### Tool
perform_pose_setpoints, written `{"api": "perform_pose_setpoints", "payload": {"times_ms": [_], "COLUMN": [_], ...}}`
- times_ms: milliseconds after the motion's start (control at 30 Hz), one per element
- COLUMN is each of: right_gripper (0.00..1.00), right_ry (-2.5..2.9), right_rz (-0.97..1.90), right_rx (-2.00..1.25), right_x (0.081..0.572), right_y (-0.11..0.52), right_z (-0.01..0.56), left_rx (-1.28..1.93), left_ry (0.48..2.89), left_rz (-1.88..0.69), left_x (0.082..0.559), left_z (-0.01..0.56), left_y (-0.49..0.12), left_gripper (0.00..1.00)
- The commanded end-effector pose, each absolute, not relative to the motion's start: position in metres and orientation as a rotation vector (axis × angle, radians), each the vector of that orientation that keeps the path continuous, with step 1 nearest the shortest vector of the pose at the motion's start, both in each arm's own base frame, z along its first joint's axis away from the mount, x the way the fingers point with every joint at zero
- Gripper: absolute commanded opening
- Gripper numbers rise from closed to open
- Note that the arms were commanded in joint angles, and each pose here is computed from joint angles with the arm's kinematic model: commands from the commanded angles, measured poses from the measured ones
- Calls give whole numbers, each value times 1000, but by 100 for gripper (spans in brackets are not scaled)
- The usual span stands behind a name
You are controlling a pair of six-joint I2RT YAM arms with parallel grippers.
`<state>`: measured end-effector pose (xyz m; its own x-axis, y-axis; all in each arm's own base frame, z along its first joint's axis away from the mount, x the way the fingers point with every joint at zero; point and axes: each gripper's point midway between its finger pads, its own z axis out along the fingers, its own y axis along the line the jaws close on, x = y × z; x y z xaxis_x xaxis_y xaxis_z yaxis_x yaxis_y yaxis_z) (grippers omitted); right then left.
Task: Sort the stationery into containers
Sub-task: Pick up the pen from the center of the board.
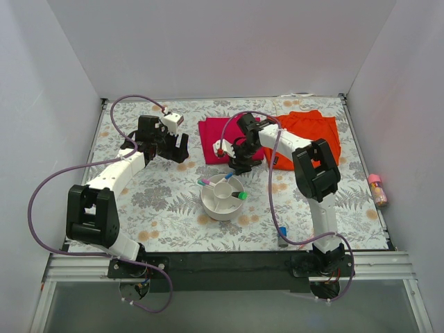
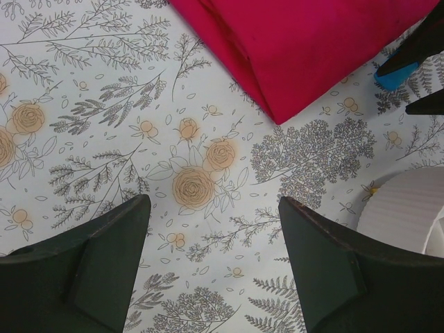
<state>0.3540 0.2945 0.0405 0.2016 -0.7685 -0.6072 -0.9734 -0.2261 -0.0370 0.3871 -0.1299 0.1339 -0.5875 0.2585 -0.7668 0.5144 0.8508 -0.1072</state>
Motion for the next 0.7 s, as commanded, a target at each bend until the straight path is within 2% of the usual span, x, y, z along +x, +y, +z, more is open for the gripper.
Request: {"api": "perform_pose_setpoints", "payload": {"times_ms": [0, 533, 633, 667], "right_gripper": [57, 53, 46, 38], "right_ry": [1616, 1672, 1696, 1708], "right_rz": [635, 543, 524, 522], "right_rx": [-2083, -2127, -2125, -2123], "right_x": [360, 363, 365, 365], "right_y": [296, 279, 277, 276], "right_z": [44, 20, 16, 15], "left_rx": [543, 543, 544, 544], "left_ry": [2216, 2217, 2215, 2213], "left_rz": [-399, -410, -411, -411], "left_x": [390, 392, 392, 392], "left_z": [134, 134, 135, 135], "left_y": [-127, -129, -129, -129], "left_gripper": [75, 75, 75, 75]}}
